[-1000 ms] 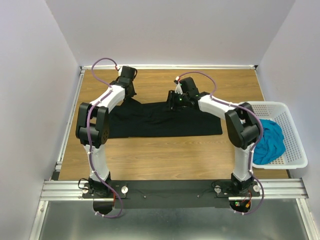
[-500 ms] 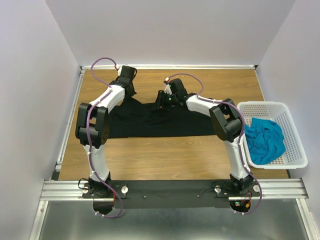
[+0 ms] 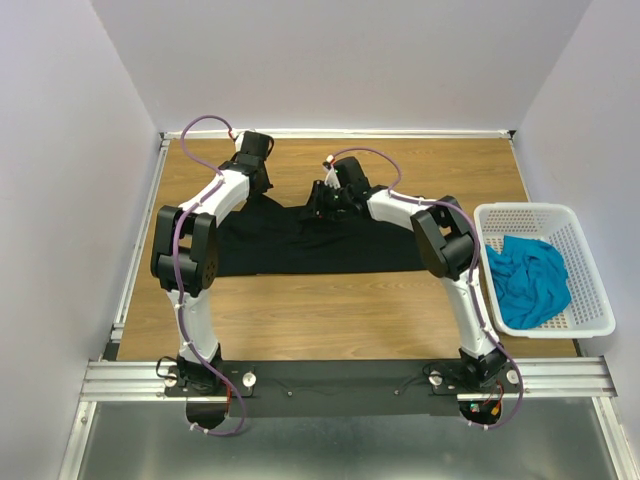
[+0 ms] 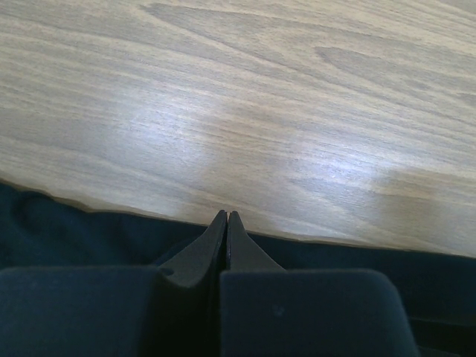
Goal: Fold and stack the t-shirts
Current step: Fold the tshirt
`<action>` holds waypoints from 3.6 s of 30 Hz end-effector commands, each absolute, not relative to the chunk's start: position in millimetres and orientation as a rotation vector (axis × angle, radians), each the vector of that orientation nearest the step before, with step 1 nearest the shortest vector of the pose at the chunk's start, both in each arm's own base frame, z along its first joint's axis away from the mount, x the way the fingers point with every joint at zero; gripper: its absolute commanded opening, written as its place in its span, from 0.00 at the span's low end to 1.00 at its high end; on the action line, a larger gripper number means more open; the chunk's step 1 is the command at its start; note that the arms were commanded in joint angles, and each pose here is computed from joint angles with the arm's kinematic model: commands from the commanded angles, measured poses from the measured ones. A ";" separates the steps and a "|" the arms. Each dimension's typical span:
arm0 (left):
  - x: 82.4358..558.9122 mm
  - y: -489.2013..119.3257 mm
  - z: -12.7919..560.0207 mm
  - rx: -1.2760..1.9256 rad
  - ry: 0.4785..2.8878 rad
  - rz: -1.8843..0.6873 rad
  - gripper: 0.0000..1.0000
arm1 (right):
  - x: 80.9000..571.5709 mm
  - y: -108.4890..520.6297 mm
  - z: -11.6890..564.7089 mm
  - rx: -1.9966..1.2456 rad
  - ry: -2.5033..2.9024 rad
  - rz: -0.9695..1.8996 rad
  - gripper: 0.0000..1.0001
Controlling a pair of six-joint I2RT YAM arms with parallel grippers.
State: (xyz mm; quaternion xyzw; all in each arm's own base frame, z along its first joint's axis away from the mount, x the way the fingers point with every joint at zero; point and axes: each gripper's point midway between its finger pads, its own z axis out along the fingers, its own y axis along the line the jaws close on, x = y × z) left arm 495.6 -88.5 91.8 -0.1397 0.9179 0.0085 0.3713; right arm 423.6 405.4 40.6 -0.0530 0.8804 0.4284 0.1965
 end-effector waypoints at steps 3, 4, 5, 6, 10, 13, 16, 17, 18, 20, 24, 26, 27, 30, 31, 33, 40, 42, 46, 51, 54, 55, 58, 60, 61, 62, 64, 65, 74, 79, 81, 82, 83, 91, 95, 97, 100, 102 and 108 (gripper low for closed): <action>505.3 -88.7 122.5 -0.396 2.264 0.009 0.04 | 419.1 418.2 36.3 -0.201 2.460 1.249 0.34; 504.6 -88.2 122.5 -0.396 2.265 0.011 0.04 | 419.6 418.1 36.7 -0.204 2.456 1.240 0.28; 504.7 -87.4 123.6 -0.398 2.262 0.011 0.04 | 420.1 417.0 36.5 -0.205 2.455 1.236 0.26; 504.0 -87.6 123.2 -0.399 2.264 0.014 0.04 | 420.1 416.3 35.3 -0.207 2.456 1.230 0.23; 504.6 -87.8 126.9 -0.392 2.254 0.010 0.04 | 417.6 413.5 31.7 -0.218 2.461 1.215 0.09; 507.2 -87.4 129.8 -0.381 2.242 0.013 0.04 | 416.8 409.9 28.9 -0.229 2.460 1.183 0.04; 507.6 -88.0 128.1 -0.387 2.243 0.009 0.04 | 418.4 407.0 31.6 -0.248 2.445 1.161 0.04; 506.7 -88.2 125.2 -0.397 2.248 0.008 0.04 | 418.1 405.8 31.3 -0.254 2.443 1.152 0.04; 504.8 -87.9 123.8 -0.403 2.253 0.007 0.04 | 417.6 406.0 32.2 -0.261 2.440 1.150 0.04; 503.4 -88.2 124.8 -0.415 2.247 -0.007 0.04 | 416.5 404.4 34.4 -0.280 2.431 1.141 0.03; 501.0 -86.0 140.5 -0.414 2.197 -0.015 0.04 | 415.9 400.9 38.7 -0.310 2.414 1.123 0.01; 500.3 -83.8 142.4 -0.407 2.183 -0.006 0.04 | 415.9 399.8 39.8 -0.325 2.406 1.114 0.01; 502.6 -84.0 145.3 -0.403 2.169 -0.013 0.04 | 415.7 400.3 40.4 -0.330 2.403 1.112 0.01; 506.1 -90.2 143.9 -0.372 2.157 -0.048 0.04 | 416.9 399.4 40.9 -0.332 2.399 1.106 0.01; 504.8 -89.7 139.0 -0.374 2.163 -0.049 0.04 | 417.6 399.8 42.0 -0.334 2.396 1.106 0.01; 507.6 -91.0 137.0 -0.374 2.148 -0.060 0.04 | 418.0 400.0 42.6 -0.336 2.393 1.106 0.01; 499.5 -89.2 115.3 -0.389 2.187 -0.042 0.04 | 421.8 399.6 49.0 -0.353 2.369 1.089 0.01; 495.6 -86.2 113.3 -0.414 2.193 -0.028 0.04 | 422.1 398.5 50.2 -0.355 2.365 1.081 0.01; 489.0 -82.0 115.5 -0.445 2.193 -0.019 0.04 | 421.7 397.9 55.9 -0.365 2.351 1.073 0.01; 476.3 -76.6 118.3 -0.494 2.188 -0.011 0.04 | 424.9 390.9 65.2 -0.377 2.320 1.016 0.01; 472.3 -73.9 120.4 -0.513 2.182 -0.009 0.04 | 425.7 387.3 72.7 -0.397 2.297 0.988 0.01; 472.0 -72.9 120.5 -0.517 2.180 -0.007 0.04 | 425.7 386.3 74.3 -0.404 2.292 0.981 0.01; 470.9 -70.4 118.9 -0.523 2.186 -0.002 0.04 | 423.4 383.3 77.3 -0.429 2.281 0.961 0.01; 469.8 -68.3 118.8 -0.540 2.186 -0.003 0.04 | 419.4 381.7 75.1 -0.444 2.287 0.957 0.01; 469.6 -67.6 119.6 -0.545 2.183 -0.004 0.04 | 417.4 381.5 73.4 -0.452 2.289 0.956 0.01; 467.5 -66.8 117.7 -0.551 2.188 -0.004 0.04 | 415.6 381.0 71.8 -0.460 2.293 0.952 0.01; 465.5 -65.1 120.8 -0.568 2.178 -0.016 0.04 | 410.7 379.7 69.4 -0.474 2.299 0.949 0.01; 461.9 -62.9 118.1 -0.574 2.183 -0.012 0.04 | 408.1 381.3 69.2 -0.490 2.295 0.946 0.01; 441.4 -58.1 115.9 -0.594 2.190 -0.049 0.04 | 395.0 373.7 59.5 -0.525 2.314 0.903 0.01; 428.8 -57.6 108.5 -0.605 2.202 -0.060 0.04 | 391.3 373.4 63.4 -0.538 2.305 0.901 0.01; 423.2 -55.2 101.9 -0.614 2.211 -0.054 0.04 | 388.6 375.0 65.6 -0.555 2.299 0.905 0.01; 421.7 -54.4 99.7 -0.619 2.212 -0.054 0.04 | 387.6 375.8 65.7 -0.562 2.298 0.908 0.01; 419.5 -53.0 95.4 -0.624 2.219 -0.047 0.04 | 386.6 376.9 65.3 -0.570 2.296 0.912 0.01; 414.3 -46.9 87.5 -0.658 2.221 -0.044 0.04 | 372.2 386.0 58.9 -0.634 2.303 0.914 0.02; 413.3 -41.5 93.6 -0.658 2.205 -0.035 0.04 | 369.4 387.3 64.6 -0.649 2.287 0.883 0.02; 414.0 -39.3 95.0 -0.652 2.202 -0.030 0.04 | 372.9 385.0 65.7 -0.636 2.283 0.846 0.02; 416.9 -40.1 94.9 -0.632 2.207 -0.036 0.04 | 381.2 380.2 70.6 -0.610 2.272 0.782 0.02; 420.3 -41.8 97.2 -0.620 2.205 -0.044 0.04 | 384.5 377.4 73.1 -0.607 2.267 0.748 0.02; 429.2 -47.5 102.0 -0.602 2.200 -0.076 0.04 | 394.8 372.3 83.8 -0.585 2.238 0.671 0.02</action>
